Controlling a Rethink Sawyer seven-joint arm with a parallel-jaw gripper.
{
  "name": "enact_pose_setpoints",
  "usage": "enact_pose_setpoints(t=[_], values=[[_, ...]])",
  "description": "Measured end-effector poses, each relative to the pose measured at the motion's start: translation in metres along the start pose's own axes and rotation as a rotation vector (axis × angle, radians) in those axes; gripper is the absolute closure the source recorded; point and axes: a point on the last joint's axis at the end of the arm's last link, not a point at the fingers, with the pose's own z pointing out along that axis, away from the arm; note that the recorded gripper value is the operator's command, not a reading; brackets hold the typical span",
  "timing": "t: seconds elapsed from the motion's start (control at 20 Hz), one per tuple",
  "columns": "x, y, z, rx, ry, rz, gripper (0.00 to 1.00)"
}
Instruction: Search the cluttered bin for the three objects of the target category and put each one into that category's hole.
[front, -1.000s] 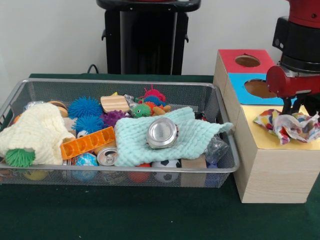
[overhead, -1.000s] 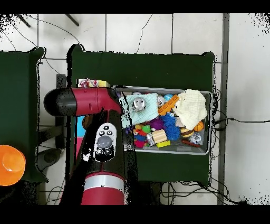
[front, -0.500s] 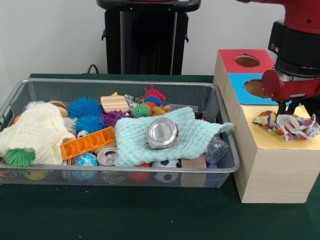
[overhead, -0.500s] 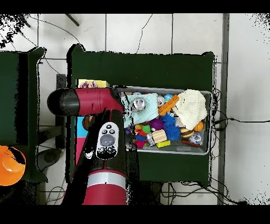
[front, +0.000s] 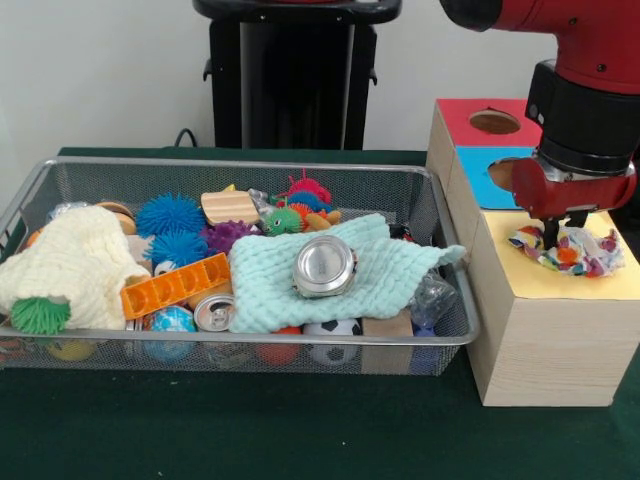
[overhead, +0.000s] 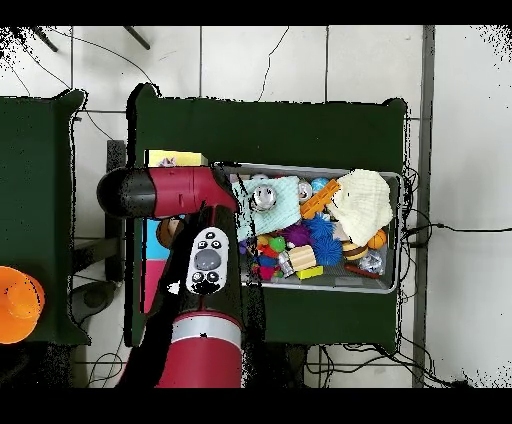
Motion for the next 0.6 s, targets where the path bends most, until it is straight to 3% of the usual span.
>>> enact_pose_setpoints(t=[0.6], values=[[0.003,-0.003,0.018,-0.003,0.017,0.005,1.00]])
